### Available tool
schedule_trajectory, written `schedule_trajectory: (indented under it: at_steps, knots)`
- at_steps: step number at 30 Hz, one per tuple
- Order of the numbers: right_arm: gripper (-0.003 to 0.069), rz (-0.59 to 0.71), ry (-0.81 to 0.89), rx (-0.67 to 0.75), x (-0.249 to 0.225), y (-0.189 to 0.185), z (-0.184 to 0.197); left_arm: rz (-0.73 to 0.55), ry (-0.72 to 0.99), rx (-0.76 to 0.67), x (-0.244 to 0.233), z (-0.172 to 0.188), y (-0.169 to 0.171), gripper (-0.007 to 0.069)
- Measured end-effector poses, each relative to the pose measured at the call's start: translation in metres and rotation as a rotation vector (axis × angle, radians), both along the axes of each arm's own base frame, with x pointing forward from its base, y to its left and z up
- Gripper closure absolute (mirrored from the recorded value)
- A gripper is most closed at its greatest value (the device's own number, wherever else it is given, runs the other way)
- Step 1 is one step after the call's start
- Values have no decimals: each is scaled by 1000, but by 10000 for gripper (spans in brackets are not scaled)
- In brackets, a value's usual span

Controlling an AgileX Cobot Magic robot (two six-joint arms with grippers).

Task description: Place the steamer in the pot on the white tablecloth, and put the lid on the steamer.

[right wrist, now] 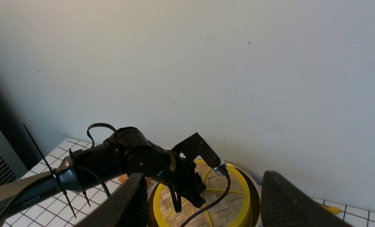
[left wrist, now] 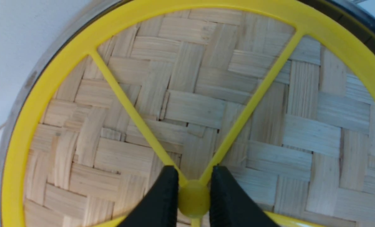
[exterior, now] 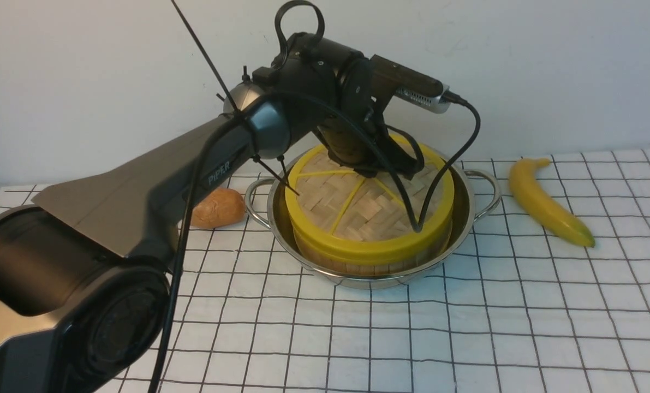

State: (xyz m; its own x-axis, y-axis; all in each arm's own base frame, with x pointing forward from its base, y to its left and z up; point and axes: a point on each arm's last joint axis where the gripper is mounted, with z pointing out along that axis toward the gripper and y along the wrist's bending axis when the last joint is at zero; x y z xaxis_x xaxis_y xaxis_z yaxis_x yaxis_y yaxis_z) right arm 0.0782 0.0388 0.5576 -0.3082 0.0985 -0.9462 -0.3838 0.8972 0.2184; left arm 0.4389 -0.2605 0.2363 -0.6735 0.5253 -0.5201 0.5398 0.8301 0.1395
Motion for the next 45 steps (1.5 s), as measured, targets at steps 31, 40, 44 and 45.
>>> schedule_trajectory:
  at_steps: [31,40,44,45]
  knots:
    - [188,-1,0,-1,0,0,0,9,-25,3,4,-3,0,277]
    - [188,-3,-2,-4,0,0,0,15,-72,51,-5,30,11,69]
    - [188,-21,-16,-40,1,-3,0,34,-127,115,-17,69,27,107]
    - [188,-42,-24,-63,2,-5,0,53,-151,156,-25,89,37,162]
